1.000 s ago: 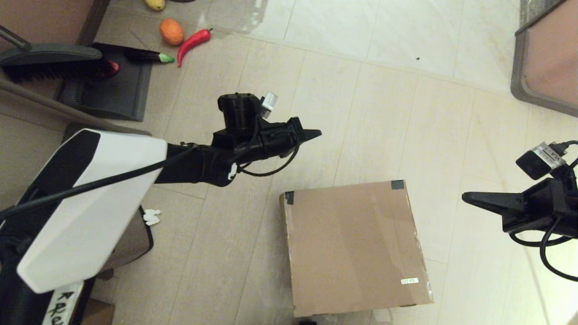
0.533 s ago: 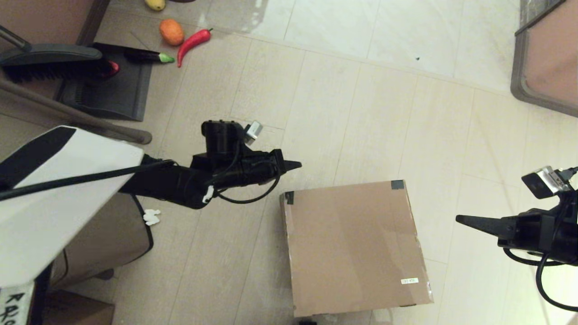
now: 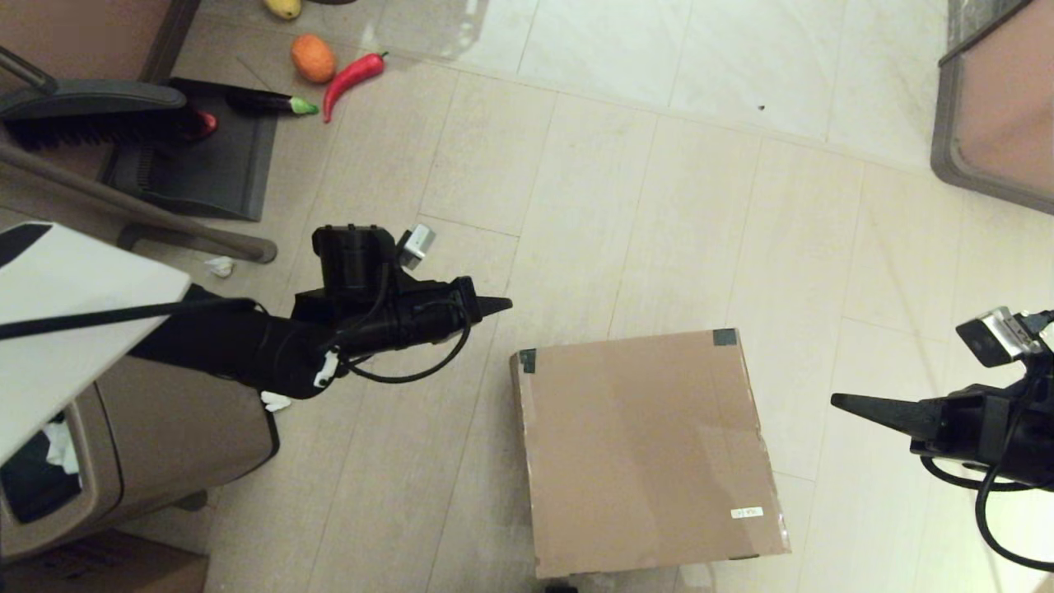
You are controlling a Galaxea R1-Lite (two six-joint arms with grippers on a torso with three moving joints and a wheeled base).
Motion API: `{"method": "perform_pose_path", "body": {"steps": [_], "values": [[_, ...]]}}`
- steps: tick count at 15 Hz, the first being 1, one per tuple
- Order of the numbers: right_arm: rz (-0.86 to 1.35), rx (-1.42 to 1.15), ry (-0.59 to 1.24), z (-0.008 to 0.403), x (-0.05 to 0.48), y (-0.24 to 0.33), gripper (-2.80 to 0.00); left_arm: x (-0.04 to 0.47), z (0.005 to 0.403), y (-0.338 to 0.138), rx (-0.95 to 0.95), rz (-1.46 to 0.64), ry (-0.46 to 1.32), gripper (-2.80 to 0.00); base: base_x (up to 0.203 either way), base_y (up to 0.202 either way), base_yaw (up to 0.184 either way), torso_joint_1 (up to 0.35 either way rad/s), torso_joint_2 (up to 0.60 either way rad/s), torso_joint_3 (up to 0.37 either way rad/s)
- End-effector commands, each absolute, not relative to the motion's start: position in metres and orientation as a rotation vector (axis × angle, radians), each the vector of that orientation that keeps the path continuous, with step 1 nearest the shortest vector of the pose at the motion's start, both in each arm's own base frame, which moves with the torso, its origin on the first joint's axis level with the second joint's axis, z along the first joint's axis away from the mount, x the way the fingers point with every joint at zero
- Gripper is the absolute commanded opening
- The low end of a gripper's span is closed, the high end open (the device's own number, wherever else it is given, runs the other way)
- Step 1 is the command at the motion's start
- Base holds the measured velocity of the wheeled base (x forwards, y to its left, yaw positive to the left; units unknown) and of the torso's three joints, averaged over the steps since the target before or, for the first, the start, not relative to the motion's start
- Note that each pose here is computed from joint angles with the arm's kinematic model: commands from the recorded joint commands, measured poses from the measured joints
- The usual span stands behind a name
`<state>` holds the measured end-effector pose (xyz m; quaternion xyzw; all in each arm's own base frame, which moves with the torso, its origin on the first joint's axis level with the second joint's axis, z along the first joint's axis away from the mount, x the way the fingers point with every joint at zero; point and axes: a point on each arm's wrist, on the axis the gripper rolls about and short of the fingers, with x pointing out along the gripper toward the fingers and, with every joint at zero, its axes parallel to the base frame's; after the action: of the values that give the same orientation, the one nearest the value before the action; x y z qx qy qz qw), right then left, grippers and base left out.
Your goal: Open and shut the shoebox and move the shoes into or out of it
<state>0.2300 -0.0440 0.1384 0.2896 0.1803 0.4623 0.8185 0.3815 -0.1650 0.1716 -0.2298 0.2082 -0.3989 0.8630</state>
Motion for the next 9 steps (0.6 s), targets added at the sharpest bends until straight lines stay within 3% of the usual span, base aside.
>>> {"method": "perform_pose_path", "body": {"steps": [1, 9], "values": [[0.984, 0.606, 0.374, 0.139, 0.229, -0.044, -2.80, 0.380, 0.175, -0.164, -0.484, -0.831, 0.427, -2.80, 0.000, 0.000, 0.000, 0.000, 0.00, 0.000], [0.939, 0.603, 0.359, 0.139, 0.229, -0.044, -2.80, 0.369, 0.173, -0.158, -0.488, -0.815, 0.449, -2.80, 0.000, 0.000, 0.000, 0.000, 0.00, 0.000]]}}
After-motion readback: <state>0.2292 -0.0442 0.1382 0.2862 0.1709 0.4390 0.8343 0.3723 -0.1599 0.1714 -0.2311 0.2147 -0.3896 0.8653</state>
